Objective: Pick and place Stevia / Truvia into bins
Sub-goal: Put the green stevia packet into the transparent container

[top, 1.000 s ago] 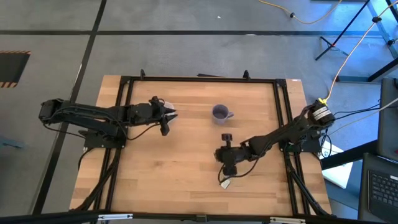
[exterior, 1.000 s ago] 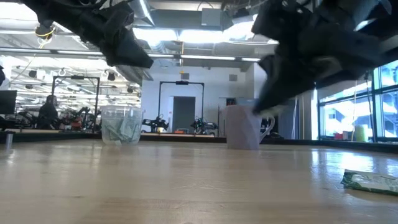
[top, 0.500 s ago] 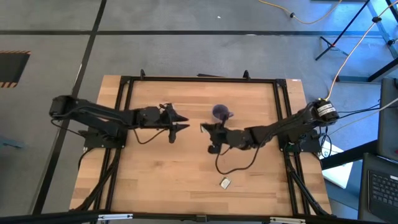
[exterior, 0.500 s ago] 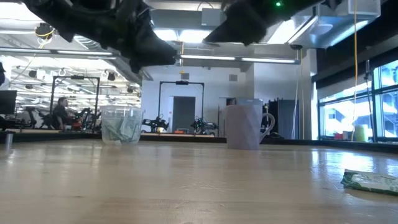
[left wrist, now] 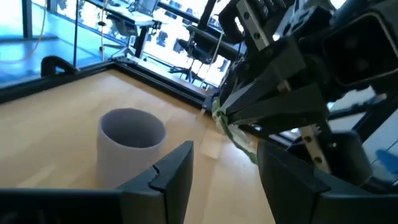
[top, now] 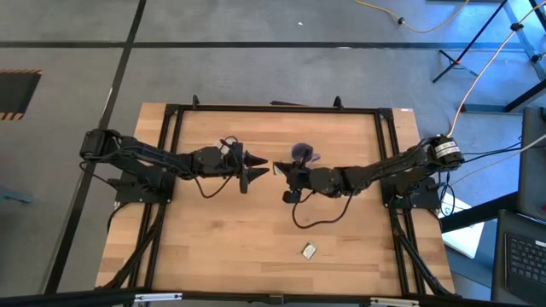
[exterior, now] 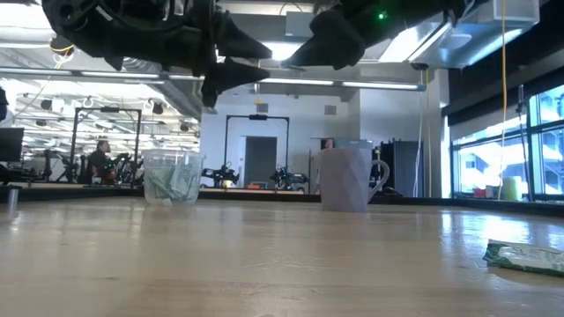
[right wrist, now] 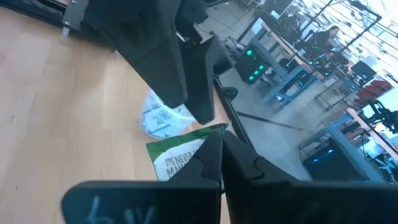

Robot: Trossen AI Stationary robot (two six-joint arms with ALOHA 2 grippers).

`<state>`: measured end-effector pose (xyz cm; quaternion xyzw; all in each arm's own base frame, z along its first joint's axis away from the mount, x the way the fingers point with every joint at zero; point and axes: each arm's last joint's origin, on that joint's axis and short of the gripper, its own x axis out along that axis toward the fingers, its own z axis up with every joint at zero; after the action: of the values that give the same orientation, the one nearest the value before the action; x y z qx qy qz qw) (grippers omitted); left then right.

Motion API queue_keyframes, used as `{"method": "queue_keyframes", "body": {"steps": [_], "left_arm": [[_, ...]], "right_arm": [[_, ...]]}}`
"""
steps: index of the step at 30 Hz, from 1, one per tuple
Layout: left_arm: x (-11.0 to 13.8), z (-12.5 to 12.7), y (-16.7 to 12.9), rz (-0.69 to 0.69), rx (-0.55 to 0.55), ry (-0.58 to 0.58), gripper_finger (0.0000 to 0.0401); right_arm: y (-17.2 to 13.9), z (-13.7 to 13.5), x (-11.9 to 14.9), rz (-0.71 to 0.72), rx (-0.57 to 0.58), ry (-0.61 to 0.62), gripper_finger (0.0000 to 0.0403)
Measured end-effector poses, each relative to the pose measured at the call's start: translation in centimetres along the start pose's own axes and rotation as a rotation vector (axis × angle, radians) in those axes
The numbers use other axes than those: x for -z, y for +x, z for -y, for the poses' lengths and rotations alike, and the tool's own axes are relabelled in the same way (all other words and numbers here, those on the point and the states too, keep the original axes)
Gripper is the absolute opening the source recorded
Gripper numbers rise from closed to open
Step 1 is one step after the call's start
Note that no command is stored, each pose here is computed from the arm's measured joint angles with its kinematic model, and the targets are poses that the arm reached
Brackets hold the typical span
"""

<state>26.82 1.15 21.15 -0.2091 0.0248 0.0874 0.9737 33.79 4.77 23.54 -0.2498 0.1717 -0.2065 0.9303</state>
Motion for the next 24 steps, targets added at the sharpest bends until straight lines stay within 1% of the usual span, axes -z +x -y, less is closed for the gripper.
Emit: {"method": "queue_keyframes", "body": {"steps": [7,11,15,24], "left_arm": [[-0.1,0.0,0.0,0.010,0.004,-0.084,0.0171],[-0.2,0.0,0.0,0.019,-0.004,-0.088,0.0171],[-0.6,0.3,0.0,0.050,0.023,-0.093,0.0171],[-1.0,0.8,1.5,0.018,0.026,-0.049,0.0171]], "right_arm": [[0.0,0.2,-0.5,0.041,0.017,0.035,0.0002],[0.0,0.3,-0.7,0.072,0.000,0.050,0.0003],[0.2,0.5,-0.7,0.075,-0.005,0.054,0.0004],[0.2,0.6,-0.8,0.088,-0.003,0.065,0.0004]]}}
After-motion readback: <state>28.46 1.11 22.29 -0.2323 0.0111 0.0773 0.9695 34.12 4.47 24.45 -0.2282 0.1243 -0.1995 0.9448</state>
